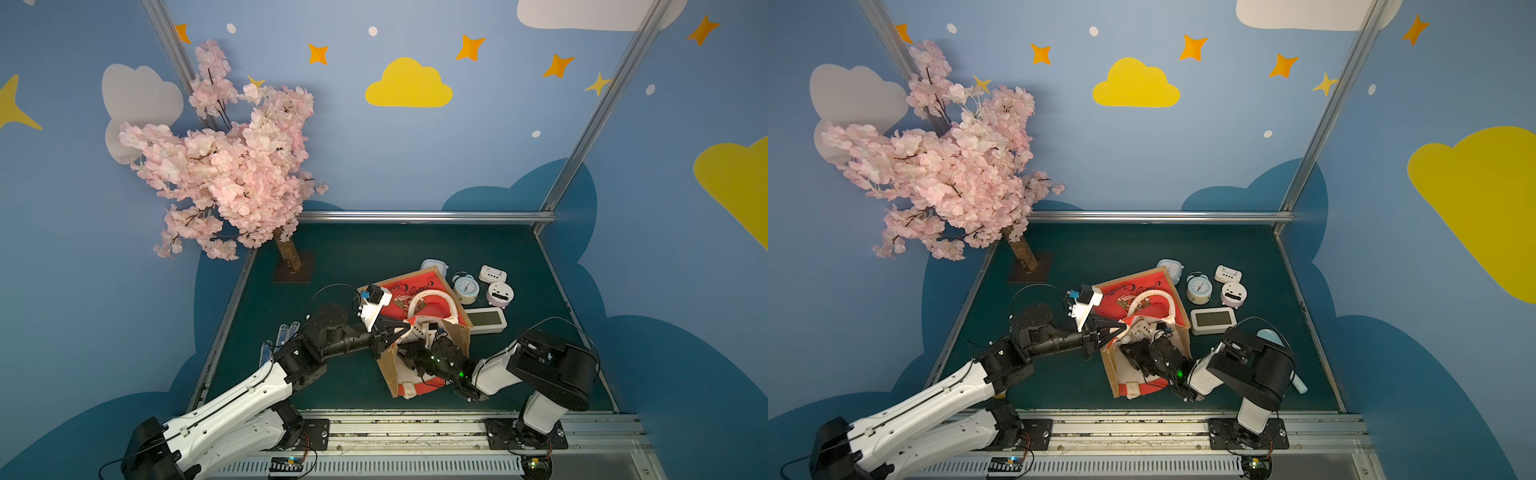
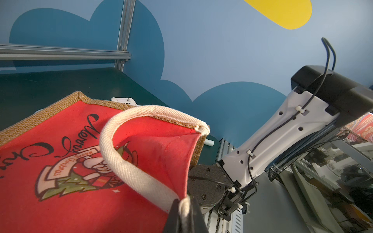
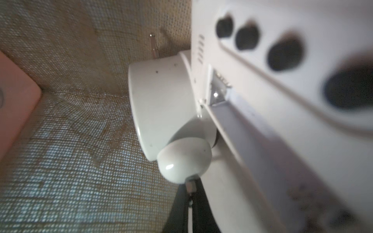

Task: Take the alarm clock out of the canvas bag
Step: Pick up the alarm from the canvas bag.

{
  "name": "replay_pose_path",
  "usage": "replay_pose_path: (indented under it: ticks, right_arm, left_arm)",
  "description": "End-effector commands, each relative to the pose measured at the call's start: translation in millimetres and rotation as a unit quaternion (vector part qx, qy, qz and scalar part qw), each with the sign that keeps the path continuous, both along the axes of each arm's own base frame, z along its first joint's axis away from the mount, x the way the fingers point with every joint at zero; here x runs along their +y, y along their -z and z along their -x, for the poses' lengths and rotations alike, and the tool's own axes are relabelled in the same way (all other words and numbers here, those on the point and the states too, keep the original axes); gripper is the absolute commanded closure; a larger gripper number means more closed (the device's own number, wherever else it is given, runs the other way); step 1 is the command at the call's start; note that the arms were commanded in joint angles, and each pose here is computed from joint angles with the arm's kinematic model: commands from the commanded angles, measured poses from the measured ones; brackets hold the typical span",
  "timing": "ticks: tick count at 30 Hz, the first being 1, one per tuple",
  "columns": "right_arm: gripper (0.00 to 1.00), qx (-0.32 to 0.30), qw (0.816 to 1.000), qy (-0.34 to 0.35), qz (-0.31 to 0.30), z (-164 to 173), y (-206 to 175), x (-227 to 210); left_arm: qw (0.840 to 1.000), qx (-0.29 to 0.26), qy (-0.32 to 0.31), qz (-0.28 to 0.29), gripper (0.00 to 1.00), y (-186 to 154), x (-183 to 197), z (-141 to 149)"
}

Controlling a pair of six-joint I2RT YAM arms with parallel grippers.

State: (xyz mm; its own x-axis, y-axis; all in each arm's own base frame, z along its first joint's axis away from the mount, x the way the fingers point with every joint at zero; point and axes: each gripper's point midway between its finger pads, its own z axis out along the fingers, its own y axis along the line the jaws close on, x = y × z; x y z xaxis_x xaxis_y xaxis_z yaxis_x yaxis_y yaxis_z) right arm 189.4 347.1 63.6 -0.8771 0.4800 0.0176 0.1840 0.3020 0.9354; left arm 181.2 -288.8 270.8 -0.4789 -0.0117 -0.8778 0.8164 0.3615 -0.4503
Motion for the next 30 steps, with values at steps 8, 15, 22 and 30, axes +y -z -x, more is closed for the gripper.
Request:
replay_pose_path:
  ticks: [8,15,22,30]
  right_arm:
    - [1.0,0.002,0.999,0.017,0.046,0,-6,-27]
    - [1.0,-0.013,0.997,-0.024,0.069,6,-25,-39]
    - [1.0,-0.039,0.995,-0.032,0.083,8,-52,-64]
    - [1.0,-0.066,0.994,-0.053,0.074,10,-86,-75]
  left_arm:
    - [0.999,-0.038,-0.017,0.023,0.9,-24,7,-2]
    - [0.998,-0.038,-0.054,0.003,0.9,-19,14,-14]
    - [0.993,-0.043,-0.111,-0.021,0.89,-16,23,-32]
    - [0.989,-0.052,-0.136,-0.03,0.89,-18,28,-40]
